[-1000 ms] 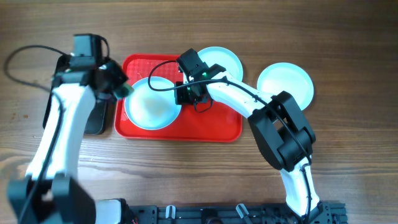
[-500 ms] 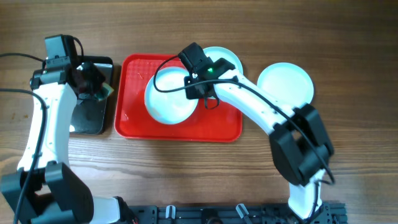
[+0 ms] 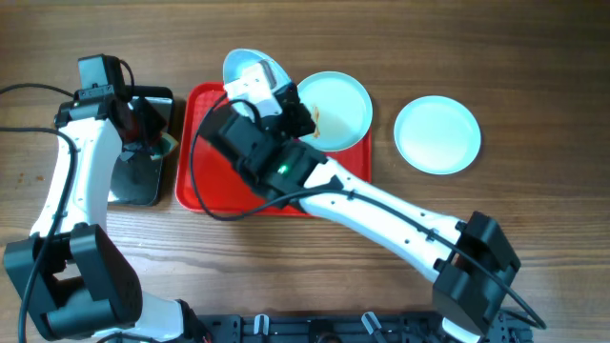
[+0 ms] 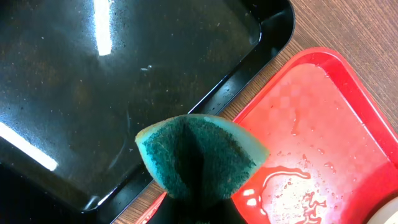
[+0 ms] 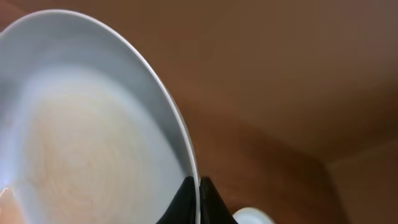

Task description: Clean dirty plates on tray and stack at the side

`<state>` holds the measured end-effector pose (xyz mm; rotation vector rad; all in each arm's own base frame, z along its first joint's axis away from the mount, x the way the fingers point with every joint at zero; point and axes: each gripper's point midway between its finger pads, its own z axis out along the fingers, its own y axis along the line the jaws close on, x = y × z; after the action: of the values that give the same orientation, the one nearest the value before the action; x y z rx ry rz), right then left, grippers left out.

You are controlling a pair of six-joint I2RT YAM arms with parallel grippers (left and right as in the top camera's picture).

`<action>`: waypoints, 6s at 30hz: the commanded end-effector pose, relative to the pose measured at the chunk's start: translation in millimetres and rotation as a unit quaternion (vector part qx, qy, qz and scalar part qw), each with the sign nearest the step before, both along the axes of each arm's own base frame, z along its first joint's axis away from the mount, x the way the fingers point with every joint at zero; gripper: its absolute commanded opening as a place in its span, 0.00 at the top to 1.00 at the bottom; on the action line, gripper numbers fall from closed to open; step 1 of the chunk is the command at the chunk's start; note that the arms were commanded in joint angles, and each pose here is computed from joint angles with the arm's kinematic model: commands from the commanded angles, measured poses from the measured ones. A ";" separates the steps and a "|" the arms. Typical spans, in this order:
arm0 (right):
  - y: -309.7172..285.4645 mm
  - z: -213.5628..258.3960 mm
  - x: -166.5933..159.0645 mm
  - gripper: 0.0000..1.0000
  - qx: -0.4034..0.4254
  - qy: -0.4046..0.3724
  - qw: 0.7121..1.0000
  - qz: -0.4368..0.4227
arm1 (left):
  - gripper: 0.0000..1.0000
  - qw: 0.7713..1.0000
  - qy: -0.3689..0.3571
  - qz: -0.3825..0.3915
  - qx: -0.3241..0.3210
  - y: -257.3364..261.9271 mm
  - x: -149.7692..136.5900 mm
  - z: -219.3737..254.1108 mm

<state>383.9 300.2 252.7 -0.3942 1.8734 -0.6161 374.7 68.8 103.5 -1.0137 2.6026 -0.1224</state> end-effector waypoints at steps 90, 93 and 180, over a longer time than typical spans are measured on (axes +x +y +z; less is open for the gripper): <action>-104.6 -224.8 20.0 0.76 0.419 0.494 0.744 -0.164 | 0.96 1.000 -0.015 -0.007 -0.002 -0.9 8.4 1.3; -93.7 -234.4 3.8 0.76 0.408 0.524 0.730 -0.163 | 0.96 1.000 -0.014 -0.007 -0.002 -1.0 7.8 1.0; -31.8 -249.5 -3.3 0.96 0.408 0.549 0.730 -0.006 | 0.96 0.911 0.010 -0.411 0.035 -162.3 43.9 -116.0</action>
<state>383.7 267.7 7.5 -0.0891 3.0076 0.6706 432.4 -106.9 11.4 0.1515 2.7531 -0.3042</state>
